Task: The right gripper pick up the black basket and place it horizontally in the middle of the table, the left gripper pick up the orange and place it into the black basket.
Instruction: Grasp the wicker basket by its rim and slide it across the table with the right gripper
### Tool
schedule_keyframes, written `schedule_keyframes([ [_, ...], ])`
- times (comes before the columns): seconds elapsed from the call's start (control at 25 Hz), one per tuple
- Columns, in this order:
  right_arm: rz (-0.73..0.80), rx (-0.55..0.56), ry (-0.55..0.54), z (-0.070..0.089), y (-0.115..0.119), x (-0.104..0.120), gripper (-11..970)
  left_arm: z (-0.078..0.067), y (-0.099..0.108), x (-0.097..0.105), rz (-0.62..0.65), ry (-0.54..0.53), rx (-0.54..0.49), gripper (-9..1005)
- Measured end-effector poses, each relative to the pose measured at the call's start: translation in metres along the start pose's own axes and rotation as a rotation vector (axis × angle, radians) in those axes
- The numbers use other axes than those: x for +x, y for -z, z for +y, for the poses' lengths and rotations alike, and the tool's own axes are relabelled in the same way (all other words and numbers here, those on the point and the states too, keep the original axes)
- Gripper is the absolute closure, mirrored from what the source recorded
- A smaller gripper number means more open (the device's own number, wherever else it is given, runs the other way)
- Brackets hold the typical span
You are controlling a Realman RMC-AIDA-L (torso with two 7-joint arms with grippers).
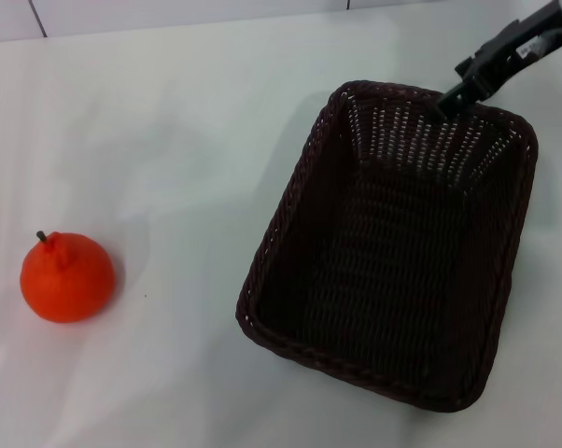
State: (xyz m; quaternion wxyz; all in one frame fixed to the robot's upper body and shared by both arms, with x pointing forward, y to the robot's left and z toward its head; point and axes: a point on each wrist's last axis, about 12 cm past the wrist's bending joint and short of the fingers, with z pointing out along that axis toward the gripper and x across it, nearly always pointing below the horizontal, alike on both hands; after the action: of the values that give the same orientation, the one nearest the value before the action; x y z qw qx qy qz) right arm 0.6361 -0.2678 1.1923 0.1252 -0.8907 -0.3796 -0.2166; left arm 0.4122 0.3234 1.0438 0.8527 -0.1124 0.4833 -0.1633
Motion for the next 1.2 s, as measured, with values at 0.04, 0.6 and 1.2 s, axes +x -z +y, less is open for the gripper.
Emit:
schedule_keyframes([
  [0.04,-0.01,0.004,0.003,0.0,-0.004,-0.002,99,0.0,0.0,0.0,0.0,0.0,0.0,249],
  [0.6,0.012,0.053,0.084,-0.001,-0.032,-0.007,179,-0.003,-0.001,0.002,0.008,0.01,0.01,248],
  [1.2,-0.123,0.129,0.002,-0.002,-0.021,-0.026,749,-0.004,0.001,0.003,0.01,0.018,0.008,247],
])
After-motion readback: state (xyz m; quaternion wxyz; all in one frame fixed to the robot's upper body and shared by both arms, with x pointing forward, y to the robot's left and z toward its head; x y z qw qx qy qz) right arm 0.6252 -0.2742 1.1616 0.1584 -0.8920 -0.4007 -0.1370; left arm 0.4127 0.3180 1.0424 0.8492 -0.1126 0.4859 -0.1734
